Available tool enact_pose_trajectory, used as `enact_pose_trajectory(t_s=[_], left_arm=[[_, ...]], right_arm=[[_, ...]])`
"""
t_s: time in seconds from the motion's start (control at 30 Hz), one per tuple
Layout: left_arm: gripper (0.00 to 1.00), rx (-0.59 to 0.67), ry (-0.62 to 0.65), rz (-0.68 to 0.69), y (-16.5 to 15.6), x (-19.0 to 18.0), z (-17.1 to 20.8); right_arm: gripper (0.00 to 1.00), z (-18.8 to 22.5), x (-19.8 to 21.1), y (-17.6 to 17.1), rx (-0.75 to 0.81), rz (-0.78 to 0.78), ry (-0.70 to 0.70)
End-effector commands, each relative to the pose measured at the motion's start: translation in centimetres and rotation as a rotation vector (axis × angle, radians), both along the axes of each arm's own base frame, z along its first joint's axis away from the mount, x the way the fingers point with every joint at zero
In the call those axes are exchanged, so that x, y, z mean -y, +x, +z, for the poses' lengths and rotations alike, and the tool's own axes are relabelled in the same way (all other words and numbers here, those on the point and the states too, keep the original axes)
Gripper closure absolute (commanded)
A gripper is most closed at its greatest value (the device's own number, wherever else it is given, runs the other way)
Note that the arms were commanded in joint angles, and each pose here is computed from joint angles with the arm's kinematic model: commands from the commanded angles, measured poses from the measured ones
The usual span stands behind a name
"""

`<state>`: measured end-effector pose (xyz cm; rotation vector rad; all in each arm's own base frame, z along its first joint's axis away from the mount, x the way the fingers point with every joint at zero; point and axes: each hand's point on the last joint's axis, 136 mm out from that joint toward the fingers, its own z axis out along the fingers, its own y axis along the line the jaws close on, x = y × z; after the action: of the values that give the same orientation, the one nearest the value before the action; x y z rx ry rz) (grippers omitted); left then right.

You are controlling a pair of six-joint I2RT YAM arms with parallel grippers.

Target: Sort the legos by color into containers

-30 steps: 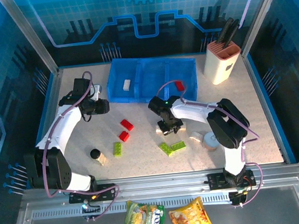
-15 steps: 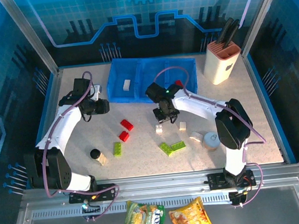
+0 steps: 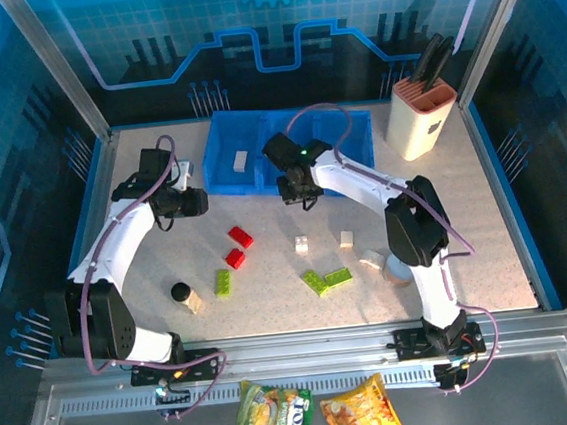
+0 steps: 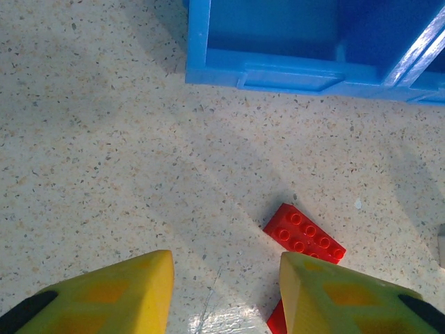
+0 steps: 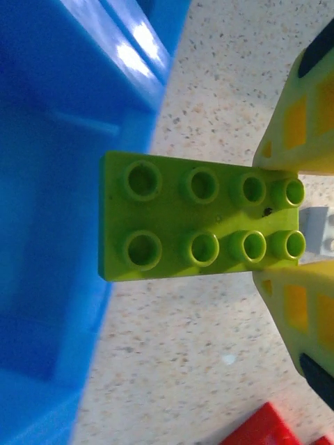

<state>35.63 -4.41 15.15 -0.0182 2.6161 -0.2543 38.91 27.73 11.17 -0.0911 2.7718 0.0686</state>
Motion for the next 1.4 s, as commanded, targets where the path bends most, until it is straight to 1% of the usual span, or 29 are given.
enact_pose_trajectory(t_s=[0.0, 0.13, 0.37, 0.63, 0.73, 0.93, 1.07, 1.17, 1.37], left_arm=[[0.55, 0.015, -0.019, -0.021, -0.3, 0.2, 0.3], [0.55, 0.019, -0.020, -0.022, -0.3, 0.3, 0.4], [0.55, 0.019, -0.020, -0.022, -0.3, 0.3, 0.4], [0.55, 0.019, -0.024, -0.022, -0.3, 0.3, 0.5], [0.55, 0.016, -0.022, -0.022, -0.3, 0.3, 0.4], [0.55, 0.017, -0.027, -0.022, -0.3, 0.4, 0.4], [0.55, 0.012, -0.026, -0.021, -0.3, 0.3, 0.3], [0.55, 0.014, -0.026, -0.023, -0.3, 0.4, 0.3], [0.55, 0.011, -0.027, -0.023, -0.2, 0.4, 0.2]], right_arm=[[0.71, 0.4, 0.9, 2.4, 0.053, -0.128, -0.013], [0.71, 0.4, 0.5, 4.6, 0.092, -0.172, -0.001], [0.72, -0.9, -0.3, 8.1, 0.123, -0.190, 0.007], [0.72, -4.4, -0.6, 11.5, 0.130, -0.201, -0.019], [0.72, -5.5, -0.5, 12.3, 0.136, -0.203, -0.038], [0.70, -7.3, -0.3, 13.4, 0.132, -0.220, -0.019], [0.65, -7.4, -0.3, 13.5, 0.134, -0.217, -0.019], [0.61, -6.6, -0.3, 13.7, 0.148, -0.208, -0.017], [0.55, -3.5, -0.3, 13.9, 0.191, -0.183, -0.013]])
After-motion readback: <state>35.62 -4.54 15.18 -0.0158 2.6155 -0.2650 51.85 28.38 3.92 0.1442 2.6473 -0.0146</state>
